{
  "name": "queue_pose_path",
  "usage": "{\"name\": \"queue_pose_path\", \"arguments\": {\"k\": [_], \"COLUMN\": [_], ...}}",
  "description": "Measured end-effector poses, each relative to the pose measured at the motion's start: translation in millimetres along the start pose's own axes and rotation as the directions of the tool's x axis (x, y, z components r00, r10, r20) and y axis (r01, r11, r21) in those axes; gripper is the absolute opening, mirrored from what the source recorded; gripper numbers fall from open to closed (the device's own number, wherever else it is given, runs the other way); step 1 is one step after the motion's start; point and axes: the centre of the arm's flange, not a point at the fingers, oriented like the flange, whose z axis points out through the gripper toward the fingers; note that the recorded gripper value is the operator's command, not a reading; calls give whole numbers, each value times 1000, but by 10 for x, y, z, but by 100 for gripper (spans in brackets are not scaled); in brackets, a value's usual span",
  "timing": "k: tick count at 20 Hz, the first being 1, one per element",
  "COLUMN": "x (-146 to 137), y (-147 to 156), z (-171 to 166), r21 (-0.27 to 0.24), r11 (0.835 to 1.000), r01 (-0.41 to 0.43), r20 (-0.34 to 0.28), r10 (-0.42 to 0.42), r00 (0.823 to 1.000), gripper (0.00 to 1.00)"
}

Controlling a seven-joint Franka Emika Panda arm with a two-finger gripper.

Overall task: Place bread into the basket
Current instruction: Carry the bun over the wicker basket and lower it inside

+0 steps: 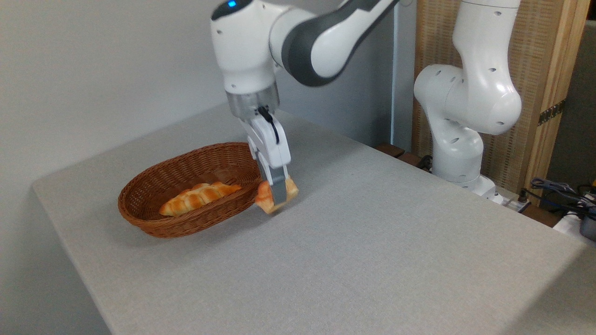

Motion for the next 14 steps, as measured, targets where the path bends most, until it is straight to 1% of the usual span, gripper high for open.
{"name": "queue_pose_path", "arguments": {"k": [3,4,5,6,7,8,10,11,12,14], "x": [-10,-9,18,58,100,159,306,428,540,751], "y": [-245,-312,-356,-367,-362,-346,-299,-249,-197,-130], "z": [-498,-634,-752,-811,-828,-805,-680,-576,-481,-313], "r21": [-33,-44,-67,-92,-118,-155,-227,-265,-291,-324], "r11": [999,998,996,993,990,985,971,962,955,945], "r01": [36,50,62,70,73,76,74,63,53,42], "r20": [-9,-27,-60,-95,-123,-152,-184,-192,-192,-208], "r10": [-37,-51,-66,-78,-88,-100,-117,-117,-112,-114], "r00": [999,998,996,992,989,983,976,975,975,971], "gripper": [25,26,28,41,59,68,74,83,100,100]}}
